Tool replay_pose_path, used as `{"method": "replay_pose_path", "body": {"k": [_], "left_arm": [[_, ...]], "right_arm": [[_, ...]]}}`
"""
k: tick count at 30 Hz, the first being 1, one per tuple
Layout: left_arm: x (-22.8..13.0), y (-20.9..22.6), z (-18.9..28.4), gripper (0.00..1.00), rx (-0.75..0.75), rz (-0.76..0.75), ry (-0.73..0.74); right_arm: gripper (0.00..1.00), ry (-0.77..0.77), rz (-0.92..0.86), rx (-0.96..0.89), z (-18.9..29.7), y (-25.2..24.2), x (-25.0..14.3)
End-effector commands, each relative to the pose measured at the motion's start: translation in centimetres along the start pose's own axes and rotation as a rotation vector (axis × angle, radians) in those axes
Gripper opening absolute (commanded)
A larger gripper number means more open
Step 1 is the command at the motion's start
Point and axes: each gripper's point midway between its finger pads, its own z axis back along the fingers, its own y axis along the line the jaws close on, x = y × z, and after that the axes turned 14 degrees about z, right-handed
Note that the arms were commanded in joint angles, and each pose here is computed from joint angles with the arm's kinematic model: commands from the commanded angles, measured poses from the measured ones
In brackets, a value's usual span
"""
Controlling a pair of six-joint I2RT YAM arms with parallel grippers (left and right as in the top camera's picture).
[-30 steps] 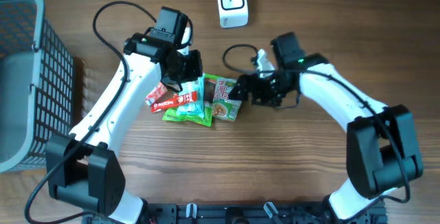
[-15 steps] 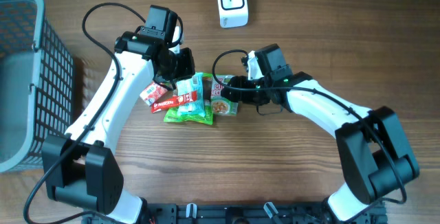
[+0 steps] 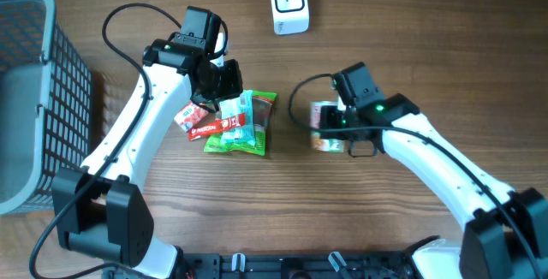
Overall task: Scan the item barcode
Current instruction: 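Grasp the cup noodles with the right gripper, then lift the cup noodles with the right gripper and pull rightward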
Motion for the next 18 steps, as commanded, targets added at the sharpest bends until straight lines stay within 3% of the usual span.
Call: {"method": "replay_pose_path", "body": {"k": [1, 6, 11, 18], "left_arm": [[0.0, 0.0, -0.1, 0.25, 0.0, 0.003, 0.001], [0.0, 0.0, -0.1, 0.25, 0.0, 0.003, 0.001], [0.0, 0.0, -0.1, 0.27, 0.001, 0.003, 0.001], [0.1, 0.1, -0.1, 0.29, 0.007, 0.003, -0.003]], "right_arm": [[0.59, -0.01, 0.018, -0.273, 1.6, -4.6, -0.3], [0.59, 0.066, 0.045, -0.319, 0.7, -5.0, -1.9], [0.75, 0.083, 0.087, -0.231, -0.4, -2.1, -2.3], [0.82, 0.069, 0.122, -0.224, 0.1, -1.9, -1.5]]}}
